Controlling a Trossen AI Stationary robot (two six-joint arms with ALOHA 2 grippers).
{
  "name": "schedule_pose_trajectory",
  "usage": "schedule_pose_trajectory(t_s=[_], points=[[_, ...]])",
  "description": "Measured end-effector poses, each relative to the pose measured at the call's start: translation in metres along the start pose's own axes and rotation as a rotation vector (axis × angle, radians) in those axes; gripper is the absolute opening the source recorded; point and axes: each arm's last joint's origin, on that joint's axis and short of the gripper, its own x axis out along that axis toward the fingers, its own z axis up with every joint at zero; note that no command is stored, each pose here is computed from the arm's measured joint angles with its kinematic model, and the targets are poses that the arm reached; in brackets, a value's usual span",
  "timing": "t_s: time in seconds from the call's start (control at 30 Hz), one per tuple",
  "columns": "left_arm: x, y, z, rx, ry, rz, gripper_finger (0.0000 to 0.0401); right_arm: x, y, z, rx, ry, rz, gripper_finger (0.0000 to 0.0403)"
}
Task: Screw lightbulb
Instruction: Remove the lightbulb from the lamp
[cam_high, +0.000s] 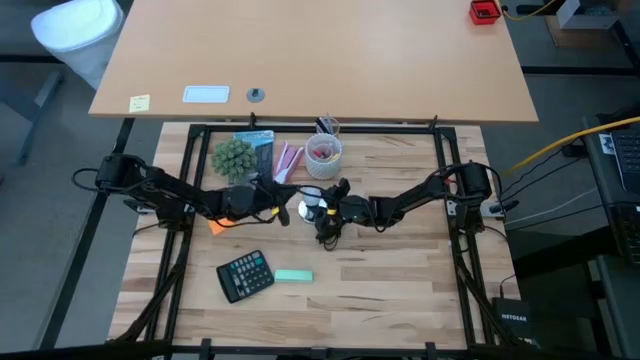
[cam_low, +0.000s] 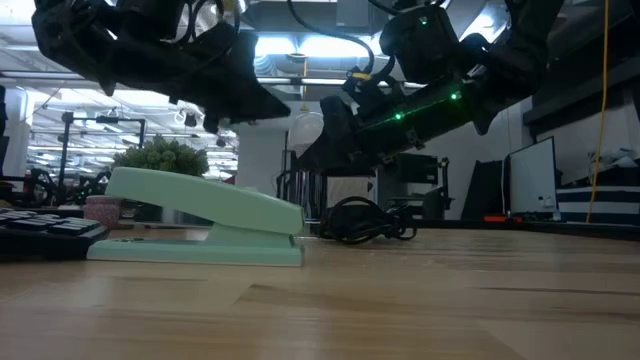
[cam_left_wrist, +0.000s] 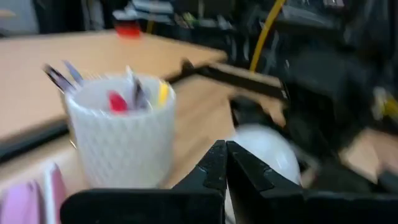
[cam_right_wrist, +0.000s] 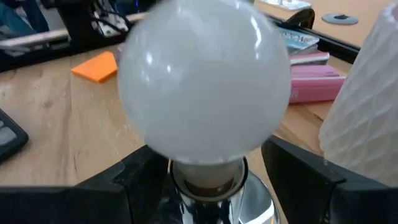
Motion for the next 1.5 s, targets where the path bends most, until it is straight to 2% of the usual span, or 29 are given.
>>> schedule_pose_trajectory(t_s=[0.1, 0.2, 0.37, 0.53, 0.9, 1.23, 1.5], points=[[0.003, 0.006, 0.007, -0.005, -0.061, 0.035, 0.0001, 0.0, 0.0, -0.002, -0.009, 0.019, -0.004, 0.0259], [0.008, 0.015, 0.009, -0.003, -0.065, 0.074, 0.0001, 0.0, 0.0, -0.002, -0.009, 0.019, -0.004, 0.0259], [0.013, 0.024, 0.007, -0.049, -0.014, 0.02, 0.0001, 0.0, 0.0, -0.002, -0.009, 0.018, -0.003, 0.0259], [0.013, 0.022, 0.007, -0.058, -0.001, -0.04, 0.0001, 0.0, 0.0, -0.001, -0.008, 0.009, -0.001, 0.0248], [0.006, 0.008, -0.003, -0.016, 0.074, -0.112, 0.0001, 0.0, 0.001, 0.002, -0.032, -0.02, 0.007, 0.0163], [0.004, 0.003, -0.001, -0.015, 0.057, -0.133, 0.0001, 0.0, 0.001, 0.003, -0.066, -0.035, 0.012, 0.0174], [0.008, 0.015, 0.001, 0.018, 0.025, 0.005, 0.0001, 0.0, 0.001, 0.004, -0.063, -0.041, 0.01, 0.0173]])
